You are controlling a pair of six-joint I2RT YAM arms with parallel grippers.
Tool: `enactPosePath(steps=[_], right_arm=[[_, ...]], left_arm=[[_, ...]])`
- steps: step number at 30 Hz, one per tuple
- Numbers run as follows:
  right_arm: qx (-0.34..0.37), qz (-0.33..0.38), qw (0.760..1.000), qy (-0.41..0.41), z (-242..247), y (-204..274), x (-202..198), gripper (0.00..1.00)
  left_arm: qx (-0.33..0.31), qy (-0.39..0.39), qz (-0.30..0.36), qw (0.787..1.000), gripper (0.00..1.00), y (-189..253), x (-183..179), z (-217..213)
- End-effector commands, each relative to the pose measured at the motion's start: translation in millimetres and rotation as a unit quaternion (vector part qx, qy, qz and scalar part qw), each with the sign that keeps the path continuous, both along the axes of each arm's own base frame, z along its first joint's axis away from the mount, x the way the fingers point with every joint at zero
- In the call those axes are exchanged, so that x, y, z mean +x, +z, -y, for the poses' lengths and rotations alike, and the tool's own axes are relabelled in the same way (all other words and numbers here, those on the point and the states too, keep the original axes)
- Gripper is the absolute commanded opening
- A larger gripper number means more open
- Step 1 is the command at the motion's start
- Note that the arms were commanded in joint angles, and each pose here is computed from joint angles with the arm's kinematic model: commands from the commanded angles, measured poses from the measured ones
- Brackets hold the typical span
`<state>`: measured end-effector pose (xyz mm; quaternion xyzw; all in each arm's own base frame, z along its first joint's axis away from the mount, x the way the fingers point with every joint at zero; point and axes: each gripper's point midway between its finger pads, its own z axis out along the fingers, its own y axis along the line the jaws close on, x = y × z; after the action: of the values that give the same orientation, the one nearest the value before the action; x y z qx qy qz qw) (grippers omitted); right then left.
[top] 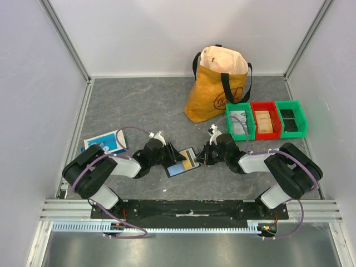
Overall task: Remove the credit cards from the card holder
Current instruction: Remove the credit card from the card holder.
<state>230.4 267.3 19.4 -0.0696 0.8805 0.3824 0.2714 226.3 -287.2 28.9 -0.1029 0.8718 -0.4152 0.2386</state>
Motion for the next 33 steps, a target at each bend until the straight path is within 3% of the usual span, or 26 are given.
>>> enactPosePath(steps=[1,12,26,33], right_arm=[[-0.03,-0.035,0.999,-0.001,11,-22,-13,0.02],[-0.027,-0.04,0.999,-0.003,12,-23,-13,0.01],[-0.02,-0.043,0.999,-0.001,11,-23,-14,0.01],[-0.019,-0.046,0.999,-0.003,13,-24,-14,0.0]], left_arm=[[-0.007,0.003,-0.022,1.0,0.38,-11,-9,-1],[-0.036,0.011,0.003,0.999,0.15,-1,-9,-3],[-0.047,0.002,-0.004,0.999,0.27,-5,-10,7],[-0.055,0.002,0.0,0.998,0.2,-2,-10,7]])
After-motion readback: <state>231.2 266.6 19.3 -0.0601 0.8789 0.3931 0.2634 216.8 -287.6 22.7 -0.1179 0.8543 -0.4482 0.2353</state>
